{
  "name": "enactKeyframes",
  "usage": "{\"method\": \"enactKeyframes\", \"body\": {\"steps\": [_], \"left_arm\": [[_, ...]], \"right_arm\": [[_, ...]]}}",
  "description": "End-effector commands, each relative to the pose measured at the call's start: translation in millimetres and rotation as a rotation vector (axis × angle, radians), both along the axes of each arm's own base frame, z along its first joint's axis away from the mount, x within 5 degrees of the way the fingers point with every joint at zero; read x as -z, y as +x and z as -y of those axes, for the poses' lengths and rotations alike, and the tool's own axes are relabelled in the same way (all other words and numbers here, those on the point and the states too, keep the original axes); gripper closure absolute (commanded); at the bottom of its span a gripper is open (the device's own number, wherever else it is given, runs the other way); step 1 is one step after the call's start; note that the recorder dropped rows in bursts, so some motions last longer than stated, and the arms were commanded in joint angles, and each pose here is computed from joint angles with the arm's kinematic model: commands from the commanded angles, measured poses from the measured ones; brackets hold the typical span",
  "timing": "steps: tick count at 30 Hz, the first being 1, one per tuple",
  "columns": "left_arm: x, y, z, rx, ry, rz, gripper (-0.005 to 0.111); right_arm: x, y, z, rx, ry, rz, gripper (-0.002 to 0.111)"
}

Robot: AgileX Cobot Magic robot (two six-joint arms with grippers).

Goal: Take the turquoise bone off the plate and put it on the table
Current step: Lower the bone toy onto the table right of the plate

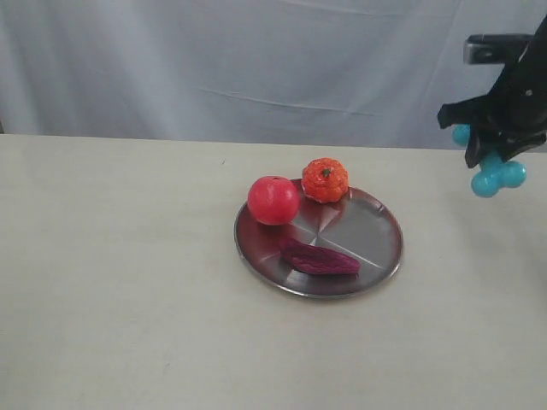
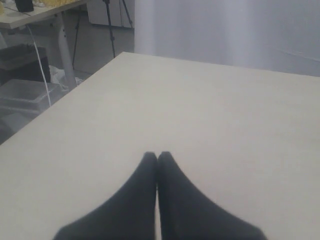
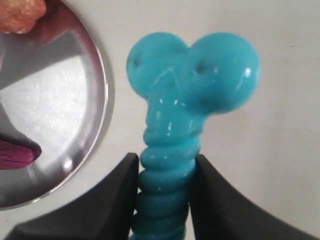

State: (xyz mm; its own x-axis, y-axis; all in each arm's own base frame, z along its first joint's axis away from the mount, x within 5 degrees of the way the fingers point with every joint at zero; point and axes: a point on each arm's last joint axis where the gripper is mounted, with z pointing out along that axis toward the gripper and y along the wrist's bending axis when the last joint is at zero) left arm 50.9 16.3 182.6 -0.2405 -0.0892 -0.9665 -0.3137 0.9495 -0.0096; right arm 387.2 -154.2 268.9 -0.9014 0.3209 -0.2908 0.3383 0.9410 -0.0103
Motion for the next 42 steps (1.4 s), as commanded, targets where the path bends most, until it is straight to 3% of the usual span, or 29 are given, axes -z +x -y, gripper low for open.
{"method": "enactKeyframes", "body": {"steps": [1,8,14,42], "left_arm": [[0,0,0,-0.003,-0.004,0.006,0.107],[0,0,0,-0.003,-0.004,0.006,0.107],[0,0,0,-0.003,-0.004,0.006,0.107],[0,0,0,-0.003,-0.004,0.006,0.107]], "right_arm": [[41,15,7,-0.001,0.021,-0.055,0.109],[95,26,7,0.002,0.085,-0.153,0.109],[115,28,6,0.011,0.126,-0.186,0.109],[117,27,5,0.055,0.144,-0.207,0.109]]}}
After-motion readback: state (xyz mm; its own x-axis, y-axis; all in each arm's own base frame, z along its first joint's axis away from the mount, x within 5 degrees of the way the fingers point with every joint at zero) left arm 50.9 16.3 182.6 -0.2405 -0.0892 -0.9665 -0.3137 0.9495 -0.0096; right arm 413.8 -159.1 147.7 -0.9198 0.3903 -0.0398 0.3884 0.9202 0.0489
